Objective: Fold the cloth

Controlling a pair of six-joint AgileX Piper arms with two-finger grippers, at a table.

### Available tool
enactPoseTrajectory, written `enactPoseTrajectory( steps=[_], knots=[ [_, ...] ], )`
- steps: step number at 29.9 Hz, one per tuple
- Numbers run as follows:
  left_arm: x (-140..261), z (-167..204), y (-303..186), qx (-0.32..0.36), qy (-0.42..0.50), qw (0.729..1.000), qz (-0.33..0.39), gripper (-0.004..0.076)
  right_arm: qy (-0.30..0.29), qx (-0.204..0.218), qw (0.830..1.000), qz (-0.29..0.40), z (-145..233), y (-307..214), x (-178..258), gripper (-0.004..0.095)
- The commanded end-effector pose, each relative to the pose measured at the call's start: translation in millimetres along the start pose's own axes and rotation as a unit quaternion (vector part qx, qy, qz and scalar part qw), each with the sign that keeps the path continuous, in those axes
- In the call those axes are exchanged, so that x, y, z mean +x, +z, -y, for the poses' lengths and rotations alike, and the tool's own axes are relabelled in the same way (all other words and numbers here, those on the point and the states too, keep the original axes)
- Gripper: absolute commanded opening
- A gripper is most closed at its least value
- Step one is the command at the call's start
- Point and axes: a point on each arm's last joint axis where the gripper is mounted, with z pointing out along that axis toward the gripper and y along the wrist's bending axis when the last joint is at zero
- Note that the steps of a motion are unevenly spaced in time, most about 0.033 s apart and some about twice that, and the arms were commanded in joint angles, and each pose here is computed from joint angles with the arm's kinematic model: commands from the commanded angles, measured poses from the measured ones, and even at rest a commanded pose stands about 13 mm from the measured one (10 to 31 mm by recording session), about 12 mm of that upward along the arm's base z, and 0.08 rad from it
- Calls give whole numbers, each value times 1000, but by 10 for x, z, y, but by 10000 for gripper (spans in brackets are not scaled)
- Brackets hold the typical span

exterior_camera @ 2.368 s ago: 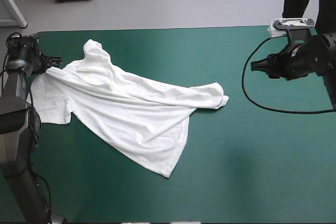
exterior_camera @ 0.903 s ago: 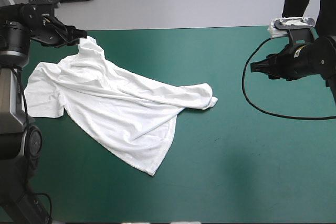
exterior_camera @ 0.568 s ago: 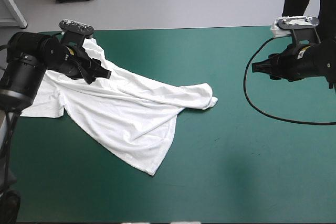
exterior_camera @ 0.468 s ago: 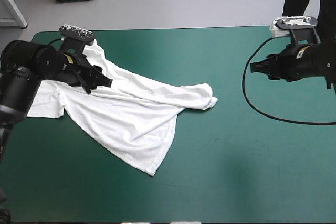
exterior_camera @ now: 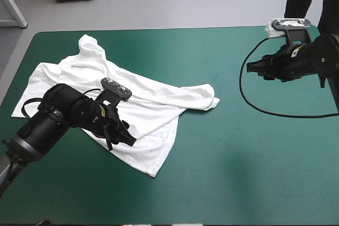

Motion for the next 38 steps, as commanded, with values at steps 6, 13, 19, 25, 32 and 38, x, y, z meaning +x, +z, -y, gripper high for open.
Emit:
enactPoseTrajectory(
  steps=[6,13,19,25,32,38],
  knots=[
    [171,234,254,43,22,998,-41,385,-1,-7,1000,8,-5,-26,-42,415],
    [159,617,635,46,98,991,-78,385,-1,-7,1000,5,-4,-2,-46,415],
    [108,822,825,55,129,987,-82,386,-1,-7,1000,5,-4,0,-47,414],
    [69,887,1070,56,136,983,-108,386,0,-9,1000,5,-7,0,-47,414],
    [92,1114,1284,69,162,977,-124,386,0,-9,1000,5,-7,0,-47,414],
    [97,1186,1458,51,166,976,-133,351,-1,-9,1000,5,-7,0,-47,414]
  ],
)
